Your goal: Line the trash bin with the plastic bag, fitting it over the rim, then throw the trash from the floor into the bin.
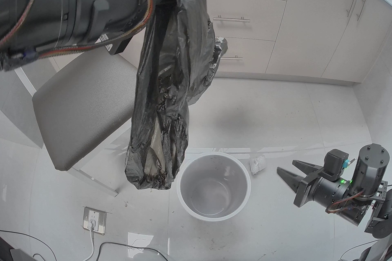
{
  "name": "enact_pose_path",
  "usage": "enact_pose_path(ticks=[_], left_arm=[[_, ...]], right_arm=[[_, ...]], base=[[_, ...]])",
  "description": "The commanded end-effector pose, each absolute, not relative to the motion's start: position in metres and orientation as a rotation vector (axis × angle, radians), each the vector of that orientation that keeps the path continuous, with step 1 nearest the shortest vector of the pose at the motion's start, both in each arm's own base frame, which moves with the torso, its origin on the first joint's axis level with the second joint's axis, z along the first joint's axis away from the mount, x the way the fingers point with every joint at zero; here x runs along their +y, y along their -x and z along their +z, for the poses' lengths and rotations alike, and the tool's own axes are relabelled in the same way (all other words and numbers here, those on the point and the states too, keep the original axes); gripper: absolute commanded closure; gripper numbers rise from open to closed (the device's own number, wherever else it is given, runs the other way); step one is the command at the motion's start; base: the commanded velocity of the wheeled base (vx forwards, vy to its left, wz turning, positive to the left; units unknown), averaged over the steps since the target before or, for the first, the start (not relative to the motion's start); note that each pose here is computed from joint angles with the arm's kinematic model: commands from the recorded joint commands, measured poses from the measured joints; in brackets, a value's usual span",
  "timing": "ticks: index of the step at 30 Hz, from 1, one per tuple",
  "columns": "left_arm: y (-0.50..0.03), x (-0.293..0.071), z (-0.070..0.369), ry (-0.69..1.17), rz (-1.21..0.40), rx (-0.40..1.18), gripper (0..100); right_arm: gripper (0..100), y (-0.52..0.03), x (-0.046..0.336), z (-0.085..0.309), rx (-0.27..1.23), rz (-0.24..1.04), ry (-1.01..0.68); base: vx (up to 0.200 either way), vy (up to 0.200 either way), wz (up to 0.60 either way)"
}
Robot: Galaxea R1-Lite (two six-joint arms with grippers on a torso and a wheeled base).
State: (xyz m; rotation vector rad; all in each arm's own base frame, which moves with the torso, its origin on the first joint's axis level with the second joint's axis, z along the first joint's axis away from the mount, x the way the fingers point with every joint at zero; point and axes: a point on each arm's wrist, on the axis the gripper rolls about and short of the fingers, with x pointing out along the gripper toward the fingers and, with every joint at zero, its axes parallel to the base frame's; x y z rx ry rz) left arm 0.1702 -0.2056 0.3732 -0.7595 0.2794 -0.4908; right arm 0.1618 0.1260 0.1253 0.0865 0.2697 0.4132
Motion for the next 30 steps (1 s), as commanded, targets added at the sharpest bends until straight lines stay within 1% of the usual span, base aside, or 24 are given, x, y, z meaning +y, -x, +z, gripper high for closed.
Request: enact_pose_path(ticks=[1, 6, 8, 9, 10, 15, 18, 21, 30], left_arm=[[-0.165, -0.215, 0.376, 0.757, -0.526, 0.284, 100], [-0.168, -0.218, 0.378, 0.761, -0.53, 0.28, 100], [-0.168, -0.218, 0.378, 0.761, -0.53, 0.28, 100], [-0.168, -0.218, 0.378, 0.761, -0.53, 0.28, 100], [-0.168, -0.218, 0.378, 0.76, -0.529, 0.281, 100], [-0.168, -0.218, 0.377, 0.757, -0.527, 0.286, 100], [-0.168, -0.218, 0.376, 0.755, -0.526, 0.288, 100], [-0.169, -0.219, 0.374, 0.752, -0.524, 0.293, 100], [-0.17, -0.219, 0.373, 0.751, -0.518, 0.293, 100]], right_arm=[[0, -0.163, 0.149, 0.109, 0.325, 0.481, -0.037], [0, -0.162, 0.167, 0.104, 0.328, 0.54, 0.025], [0, -0.173, 0.181, 0.107, 0.293, 0.551, 0.056], [0, -0.173, 0.181, 0.107, 0.293, 0.551, 0.056], [0, -0.182, 0.193, 0.109, 0.271, 0.559, 0.061], [0, -0.199, 0.219, 0.114, 0.229, 0.575, 0.04], [0, -0.196, 0.228, 0.117, 0.217, 0.603, 0.035], [0, -0.183, 0.239, 0.116, 0.221, 0.659, 0.044], [0, -0.156, 0.246, 0.108, 0.252, 0.739, 0.08]], base=[[0.0, 0.0, 0.0], [0.0, 0.0, 0.0], [0.0, 0.0, 0.0], [0.0, 0.0, 0.0], [0.0, 0.0, 0.0], [0.0, 0.0, 0.0], [0.0, 0.0, 0.0], [0.0, 0.0, 0.0], [0.0, 0.0, 0.0]])
